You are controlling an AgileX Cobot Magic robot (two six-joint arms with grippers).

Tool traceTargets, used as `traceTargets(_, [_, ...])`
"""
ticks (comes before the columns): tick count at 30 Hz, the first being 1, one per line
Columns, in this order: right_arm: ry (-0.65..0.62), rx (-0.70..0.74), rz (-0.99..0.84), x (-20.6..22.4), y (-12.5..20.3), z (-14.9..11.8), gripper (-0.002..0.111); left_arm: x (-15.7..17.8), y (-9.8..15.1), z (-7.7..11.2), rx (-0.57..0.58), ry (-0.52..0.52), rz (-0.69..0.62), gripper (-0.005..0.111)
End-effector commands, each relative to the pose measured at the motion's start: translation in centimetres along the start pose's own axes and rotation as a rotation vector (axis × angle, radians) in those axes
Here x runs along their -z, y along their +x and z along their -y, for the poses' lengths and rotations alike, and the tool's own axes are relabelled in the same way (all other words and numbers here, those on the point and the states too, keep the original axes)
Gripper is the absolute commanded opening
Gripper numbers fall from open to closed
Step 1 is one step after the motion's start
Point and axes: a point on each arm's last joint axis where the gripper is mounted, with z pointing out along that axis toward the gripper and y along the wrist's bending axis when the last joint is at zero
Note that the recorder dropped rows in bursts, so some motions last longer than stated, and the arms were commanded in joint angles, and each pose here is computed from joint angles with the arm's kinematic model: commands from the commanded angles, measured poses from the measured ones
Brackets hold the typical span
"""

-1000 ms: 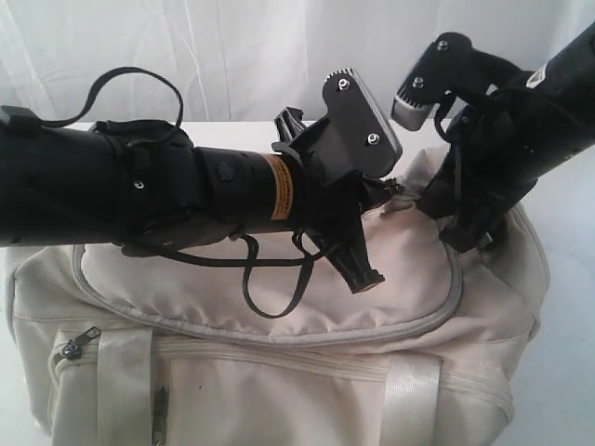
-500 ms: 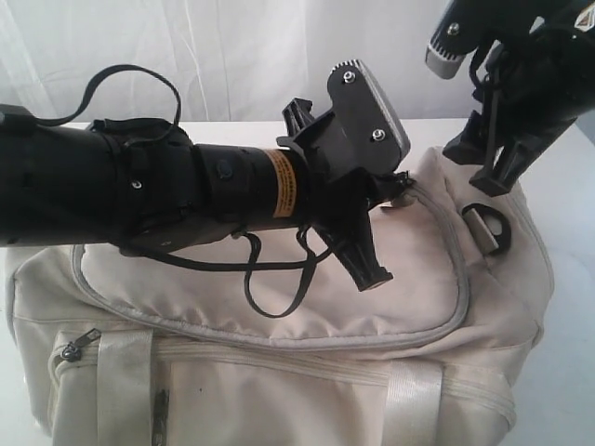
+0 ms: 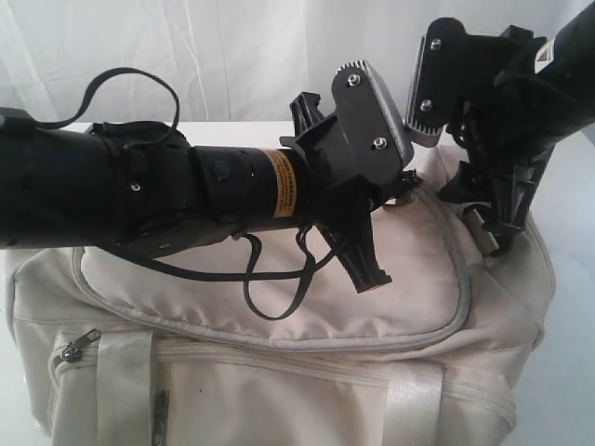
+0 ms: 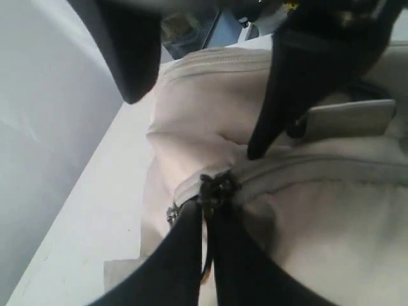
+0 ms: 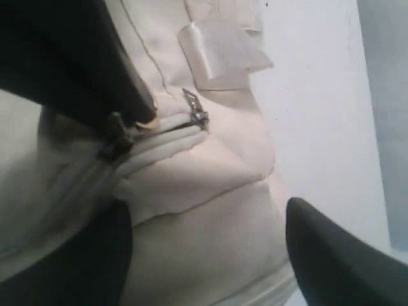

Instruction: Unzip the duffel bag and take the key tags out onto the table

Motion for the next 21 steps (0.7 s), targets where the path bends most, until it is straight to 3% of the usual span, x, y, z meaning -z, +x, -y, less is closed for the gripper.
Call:
traceTargets(1, [0.001,0.076,-0.012,-0.9,-0.5,0.0,0.065,0.4,-1.6,-0.1,0.0,-0.007,0.109,0.0])
traceTargets(3, [-0.007,0.08,-0.021,-1.2,-0.4,-0.1,0.064,0.5,-1.7,-0.2,-0.001,-0.008,0.11,0.0])
traceTargets(6, [-0.013,0.109,-0.022,-1.4,-0.4,-0.1,0.054,0.6,-1.9,-0.2,-0.001,-0.01,0.13,0.0])
traceTargets(16, [0.05,0.07,0.011,-1.9,-0.8,0.6,0.002,1.9,-3.0,-0.9,0.024,-0.032,0.156,0.0])
traceTargets(21, [0.073,0.051,-0.01,-1.4,-0.5,0.7,0.0,1.9,-2.4,-0.9,0.025,-0.036,0.074,0.0])
